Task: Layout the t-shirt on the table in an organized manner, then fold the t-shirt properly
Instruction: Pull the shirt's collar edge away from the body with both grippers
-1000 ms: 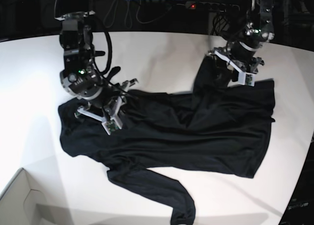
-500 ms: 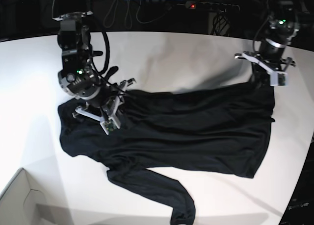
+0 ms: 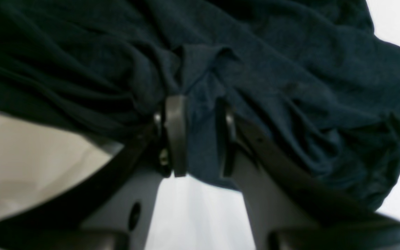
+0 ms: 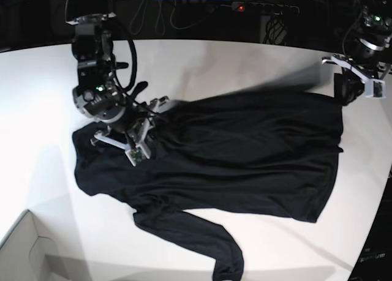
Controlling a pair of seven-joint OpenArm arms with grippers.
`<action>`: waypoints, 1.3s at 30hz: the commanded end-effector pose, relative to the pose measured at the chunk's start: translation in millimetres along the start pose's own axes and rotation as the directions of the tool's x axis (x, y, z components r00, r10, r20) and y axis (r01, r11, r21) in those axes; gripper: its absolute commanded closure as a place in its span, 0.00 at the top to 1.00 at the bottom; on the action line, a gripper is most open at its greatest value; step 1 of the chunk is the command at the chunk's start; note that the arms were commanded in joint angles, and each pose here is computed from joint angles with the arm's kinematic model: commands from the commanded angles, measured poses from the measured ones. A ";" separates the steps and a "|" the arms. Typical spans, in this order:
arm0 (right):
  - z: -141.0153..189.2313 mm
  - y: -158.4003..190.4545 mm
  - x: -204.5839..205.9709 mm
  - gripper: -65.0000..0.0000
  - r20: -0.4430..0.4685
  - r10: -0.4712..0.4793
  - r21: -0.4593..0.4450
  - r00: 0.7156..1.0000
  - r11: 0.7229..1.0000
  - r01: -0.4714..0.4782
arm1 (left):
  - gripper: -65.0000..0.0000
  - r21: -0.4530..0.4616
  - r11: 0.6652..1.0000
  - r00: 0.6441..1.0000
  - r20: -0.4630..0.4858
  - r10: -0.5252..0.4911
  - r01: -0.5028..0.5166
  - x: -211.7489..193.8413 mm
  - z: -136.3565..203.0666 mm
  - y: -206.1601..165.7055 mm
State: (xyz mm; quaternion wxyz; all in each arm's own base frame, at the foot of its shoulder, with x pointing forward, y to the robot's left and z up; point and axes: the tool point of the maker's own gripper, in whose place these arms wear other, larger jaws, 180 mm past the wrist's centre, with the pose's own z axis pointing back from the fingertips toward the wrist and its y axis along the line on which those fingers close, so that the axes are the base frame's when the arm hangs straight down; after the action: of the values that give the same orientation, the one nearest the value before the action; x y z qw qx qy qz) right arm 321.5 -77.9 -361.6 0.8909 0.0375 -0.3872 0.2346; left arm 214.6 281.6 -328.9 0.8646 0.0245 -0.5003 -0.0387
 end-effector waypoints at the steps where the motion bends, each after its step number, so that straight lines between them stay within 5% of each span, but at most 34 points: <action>1: 3.0 -3.2 16.4 0.23 0.055 0.000 -0.008 0.998 1.000 0.001 | 0.00 0.008 1.000 0.999 0.052 -0.017 0.017 15.9 3.2 5.2; 9: 3.2 -1.6 11.5 0.23 0.045 -0.002 -0.005 0.999 1.000 0.002 | 0.00 0.133 0.991 0.996 0.083 -0.022 0.011 26.9 18.8 47.1; 19: 2.5 -1.1 8.0 0.23 0.037 -0.002 -0.004 0.999 1.000 0.002 | 0.02 -0.014 0.997 0.997 0.018 0.079 -0.079 -7.1 -19.1 -7.6; 26: 6.6 -24.7 0.2 0.24 0.026 -0.037 -0.057 0.999 0.998 0.038 | 0.42 -0.042 0.988 0.984 -0.109 0.142 -0.147 -58.1 -29.0 -19.8; 30: 7.8 -49.2 -12.4 0.36 0.006 -0.093 -0.109 0.996 0.990 0.093 | 0.61 -0.040 0.987 0.983 -0.108 0.148 -0.154 -58.5 -28.4 -18.9; 39: -14.7 -49.1 -52.1 0.44 -0.061 -0.168 -0.091 0.984 0.983 0.162 | 0.63 -0.055 0.991 0.992 -0.035 0.118 -0.120 -28.9 -26.4 -22.7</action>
State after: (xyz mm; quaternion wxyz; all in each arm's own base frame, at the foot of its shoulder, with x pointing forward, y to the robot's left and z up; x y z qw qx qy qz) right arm 312.5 -139.1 -414.4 0.9284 0.0215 -0.3397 0.1488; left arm 217.0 258.4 -380.5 0.8840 -0.0329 -0.4663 0.0010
